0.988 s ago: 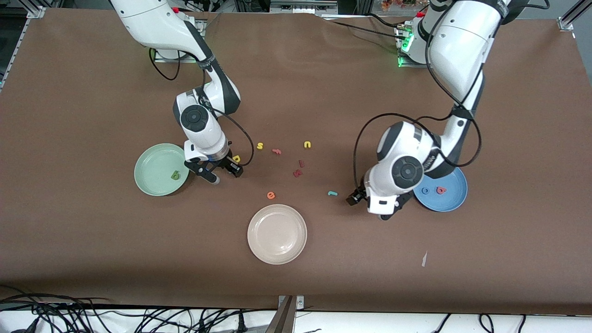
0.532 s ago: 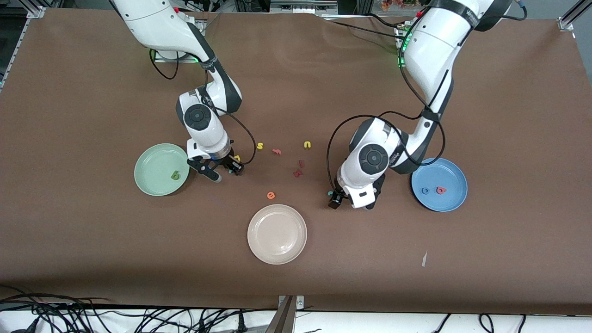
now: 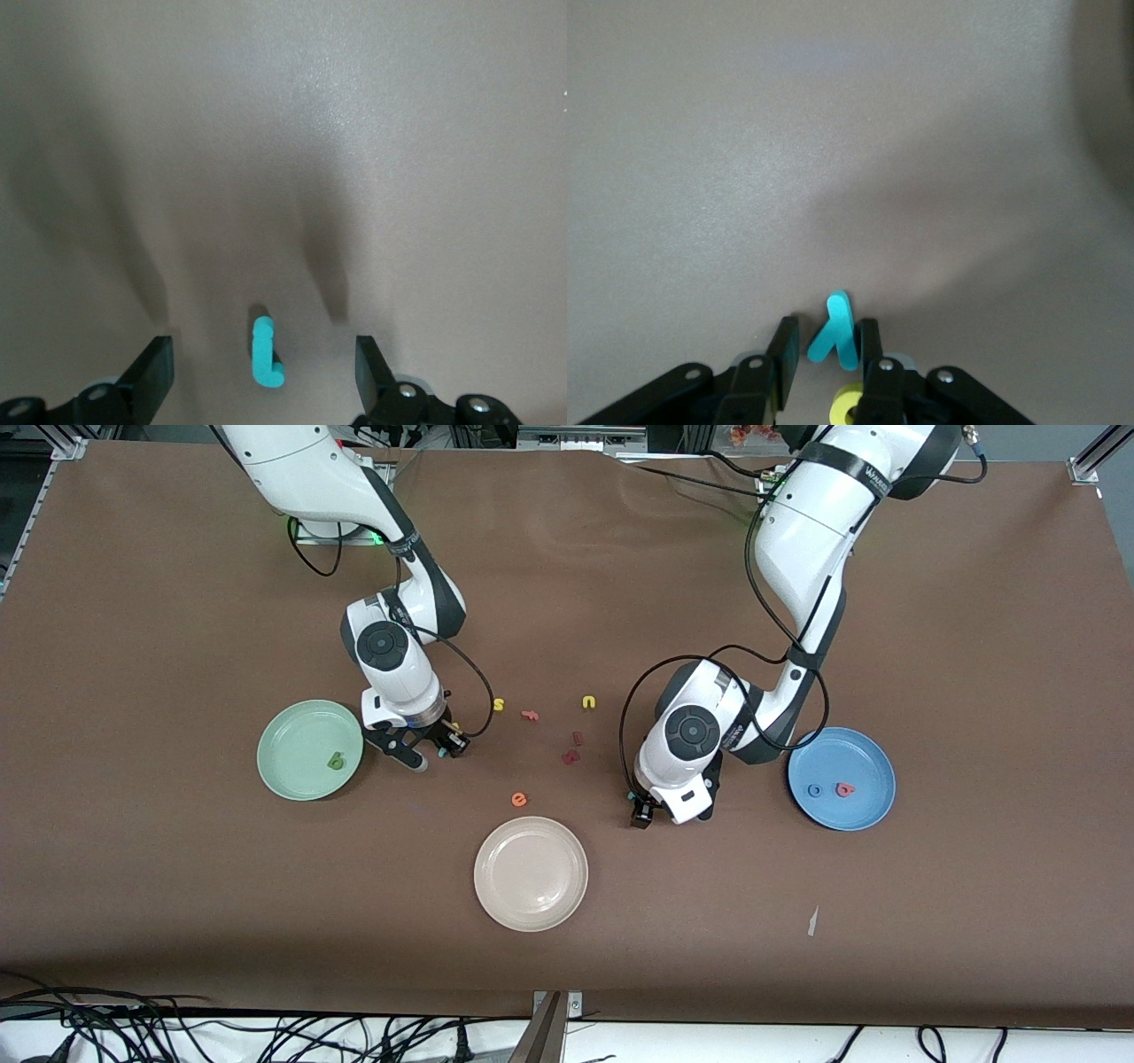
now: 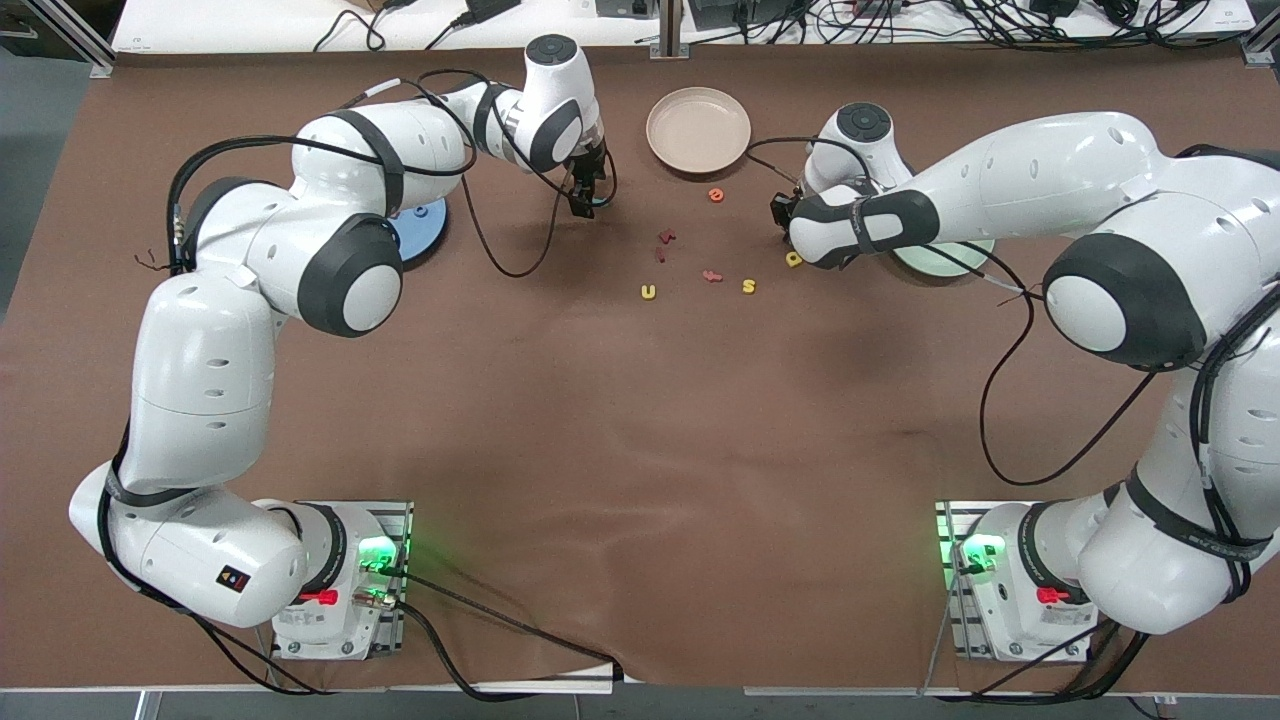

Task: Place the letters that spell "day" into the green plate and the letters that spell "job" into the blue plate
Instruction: 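Grasp the cyan y with the right gripper, the cyan l with the left, then drop the cyan y on the green plate, the cyan l on the blue plate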

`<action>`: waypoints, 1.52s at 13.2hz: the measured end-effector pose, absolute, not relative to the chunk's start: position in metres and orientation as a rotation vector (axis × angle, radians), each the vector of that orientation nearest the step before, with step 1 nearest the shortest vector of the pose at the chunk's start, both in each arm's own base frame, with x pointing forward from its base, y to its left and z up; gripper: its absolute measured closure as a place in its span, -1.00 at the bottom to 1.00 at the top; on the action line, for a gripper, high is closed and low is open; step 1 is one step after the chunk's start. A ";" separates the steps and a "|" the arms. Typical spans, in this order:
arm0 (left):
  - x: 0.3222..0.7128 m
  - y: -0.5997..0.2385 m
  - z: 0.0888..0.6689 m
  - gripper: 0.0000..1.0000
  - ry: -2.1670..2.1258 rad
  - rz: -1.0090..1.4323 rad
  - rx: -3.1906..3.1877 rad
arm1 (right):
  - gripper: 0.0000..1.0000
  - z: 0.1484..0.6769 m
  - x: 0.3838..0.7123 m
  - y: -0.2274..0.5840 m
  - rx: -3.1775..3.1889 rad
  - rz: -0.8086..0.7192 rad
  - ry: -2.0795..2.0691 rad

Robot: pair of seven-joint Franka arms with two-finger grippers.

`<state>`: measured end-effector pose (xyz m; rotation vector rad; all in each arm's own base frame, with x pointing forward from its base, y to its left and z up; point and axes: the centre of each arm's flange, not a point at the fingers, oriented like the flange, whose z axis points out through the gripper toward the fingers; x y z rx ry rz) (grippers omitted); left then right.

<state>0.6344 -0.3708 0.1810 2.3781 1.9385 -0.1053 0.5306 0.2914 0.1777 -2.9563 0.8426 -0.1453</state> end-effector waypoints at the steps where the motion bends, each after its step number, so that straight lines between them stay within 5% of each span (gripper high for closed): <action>1: 0.636 -0.370 0.179 -0.71 1.949 -0.099 2.371 | 0.41 0.178 0.530 0.291 -2.956 -0.146 0.844; 3: 0.638 -0.367 0.175 -0.58 1.963 -0.095 2.366 | 0.49 0.178 0.530 0.290 -2.952 -0.153 0.841; 6: 0.639 -0.367 0.173 0.04 1.987 -0.096 2.348 | 0.49 0.182 0.534 0.288 -2.960 -0.161 0.817; 7: 0.639 -0.368 0.173 0.05 1.999 -0.095 2.337 | 0.49 0.190 0.538 0.284 -2.982 -0.144 0.803; 10: 0.639 -0.370 0.174 0.52 2.010 -0.095 2.324 | 0.49 0.242 0.561 0.249 -3.085 -0.046 0.730; 13: 0.639 -0.370 0.174 0.79 2.012 -0.094 2.323 | 0.49 0.295 0.578 0.199 -3.154 0.024 0.598; 20: 0.645 -0.365 0.180 0.78 1.900 -0.064 2.418 | 0.49 0.294 0.583 0.083 -3.207 0.104 0.319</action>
